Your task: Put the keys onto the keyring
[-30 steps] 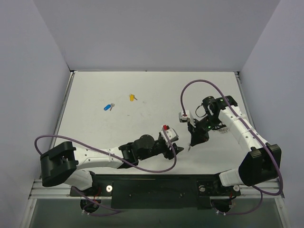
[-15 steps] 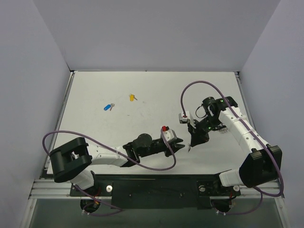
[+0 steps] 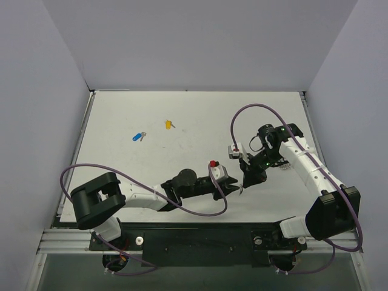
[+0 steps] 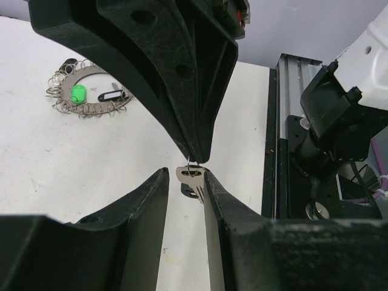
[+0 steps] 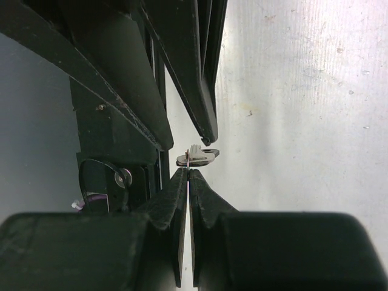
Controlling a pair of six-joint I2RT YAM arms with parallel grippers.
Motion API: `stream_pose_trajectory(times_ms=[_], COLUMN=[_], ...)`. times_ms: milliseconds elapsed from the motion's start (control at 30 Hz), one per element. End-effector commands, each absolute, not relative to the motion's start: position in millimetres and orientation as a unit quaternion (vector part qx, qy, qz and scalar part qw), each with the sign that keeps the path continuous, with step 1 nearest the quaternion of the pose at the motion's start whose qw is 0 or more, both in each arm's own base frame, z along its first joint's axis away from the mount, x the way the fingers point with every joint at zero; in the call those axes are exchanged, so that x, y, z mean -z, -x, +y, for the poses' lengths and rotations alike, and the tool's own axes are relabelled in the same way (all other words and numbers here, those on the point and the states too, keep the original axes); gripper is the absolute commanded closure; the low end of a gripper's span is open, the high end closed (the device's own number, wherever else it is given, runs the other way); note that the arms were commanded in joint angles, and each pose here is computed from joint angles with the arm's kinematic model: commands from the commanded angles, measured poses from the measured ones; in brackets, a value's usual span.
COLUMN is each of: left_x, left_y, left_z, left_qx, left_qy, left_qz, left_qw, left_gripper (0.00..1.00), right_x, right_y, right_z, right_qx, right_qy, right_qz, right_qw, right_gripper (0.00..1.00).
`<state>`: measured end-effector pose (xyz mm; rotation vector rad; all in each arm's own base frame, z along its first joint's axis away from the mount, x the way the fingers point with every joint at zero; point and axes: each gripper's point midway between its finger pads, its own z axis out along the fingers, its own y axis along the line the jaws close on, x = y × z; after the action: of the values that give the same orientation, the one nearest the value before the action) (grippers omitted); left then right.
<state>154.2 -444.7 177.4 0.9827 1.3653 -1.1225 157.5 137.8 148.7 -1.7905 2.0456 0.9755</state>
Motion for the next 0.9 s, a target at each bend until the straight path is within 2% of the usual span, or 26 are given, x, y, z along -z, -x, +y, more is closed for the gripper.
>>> stream_pose_trajectory(times_ms=[0,333,467,867], left_x=[-213.7,-209.9,-208.3,-198.4], left_y=[-154.0,-151.6,-149.8,-147.7], left_z=[-457.4,-463.8,-466.1,-468.6], left_qx=[0.502,0.507,0.508,0.504], left_qy=[-0.398,-0.406,-0.413,-0.426], left_qz=[0.533,0.535,0.536,0.548], left_qw=[0.554,0.540,0.533,0.514], left_gripper=[0.61,0.68,0.75,0.78], right_x=[-156.2,-157.7,-158.1,-159.8], right_y=[-139.9,-138.3,-137.1,-137.5], right_z=[140.0,140.7,141.1,141.4], right_qx=[-0.357,-0.360,-0.362,-0.362], right_qy=[0.614,0.616,0.617,0.618], right_qz=[0.694,0.691,0.689,0.687], right_qw=[0.116,0.118,0.117,0.121], right_gripper=[1.00,1.00,1.00,1.00])
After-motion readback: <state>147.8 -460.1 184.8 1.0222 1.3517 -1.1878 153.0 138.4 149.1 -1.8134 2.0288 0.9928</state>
